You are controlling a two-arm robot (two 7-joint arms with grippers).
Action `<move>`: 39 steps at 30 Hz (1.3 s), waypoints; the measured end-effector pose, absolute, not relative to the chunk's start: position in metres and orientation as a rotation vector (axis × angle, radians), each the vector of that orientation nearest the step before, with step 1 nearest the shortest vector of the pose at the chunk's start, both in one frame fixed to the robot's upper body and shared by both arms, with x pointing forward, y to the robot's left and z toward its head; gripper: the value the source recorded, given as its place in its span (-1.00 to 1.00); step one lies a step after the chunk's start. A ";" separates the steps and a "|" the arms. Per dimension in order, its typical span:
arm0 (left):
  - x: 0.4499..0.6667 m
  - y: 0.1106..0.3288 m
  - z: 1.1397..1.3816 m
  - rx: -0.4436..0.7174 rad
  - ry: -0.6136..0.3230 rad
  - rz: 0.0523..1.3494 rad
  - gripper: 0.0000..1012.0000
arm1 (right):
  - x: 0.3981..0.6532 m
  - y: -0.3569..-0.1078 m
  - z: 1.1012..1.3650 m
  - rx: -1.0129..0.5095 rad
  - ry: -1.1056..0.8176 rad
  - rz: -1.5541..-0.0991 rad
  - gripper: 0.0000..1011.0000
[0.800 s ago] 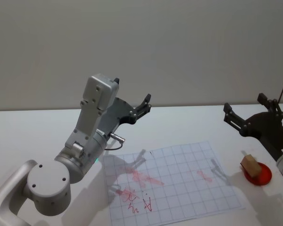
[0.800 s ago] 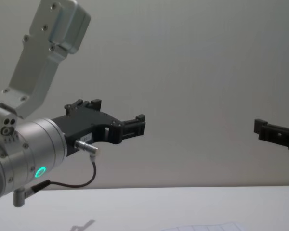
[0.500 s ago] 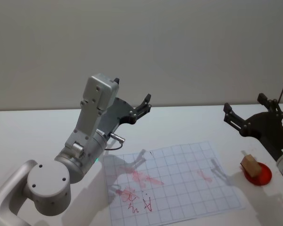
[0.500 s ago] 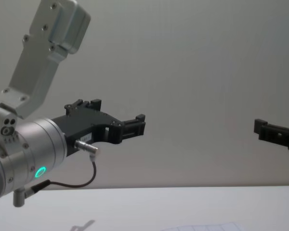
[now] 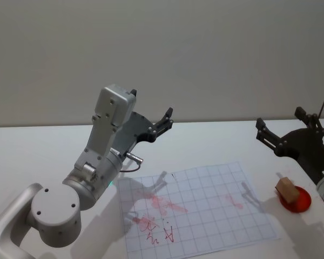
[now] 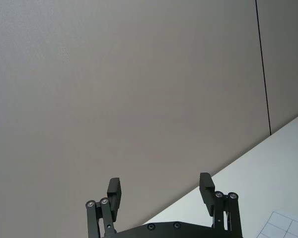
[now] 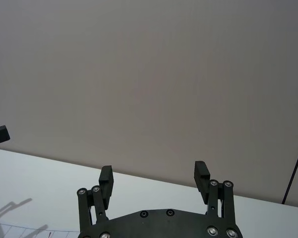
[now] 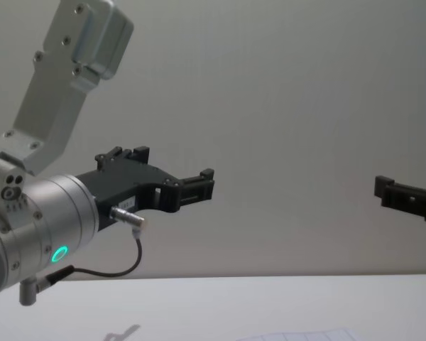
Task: Use the one hand to pick up the stamp and affix it onto the A4 paper.
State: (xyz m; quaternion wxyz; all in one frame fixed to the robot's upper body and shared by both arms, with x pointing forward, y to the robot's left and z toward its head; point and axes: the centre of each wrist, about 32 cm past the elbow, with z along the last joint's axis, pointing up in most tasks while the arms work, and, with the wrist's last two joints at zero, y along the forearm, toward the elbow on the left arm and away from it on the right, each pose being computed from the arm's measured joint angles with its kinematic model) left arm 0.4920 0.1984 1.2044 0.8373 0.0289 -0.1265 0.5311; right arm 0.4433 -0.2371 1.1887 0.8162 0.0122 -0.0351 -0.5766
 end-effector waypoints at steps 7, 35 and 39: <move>0.492 0.198 1.204 0.061 -0.268 1.124 0.98 | 0.442 -0.241 1.187 0.020 -0.068 -1.231 0.98; 0.492 0.198 1.204 0.061 -0.268 1.124 0.98 | 0.410 -0.303 1.171 -0.211 0.149 -1.236 0.98; 0.492 0.198 1.204 0.061 -0.268 1.124 0.98 | 0.413 -0.306 1.169 -0.266 0.164 -1.211 0.98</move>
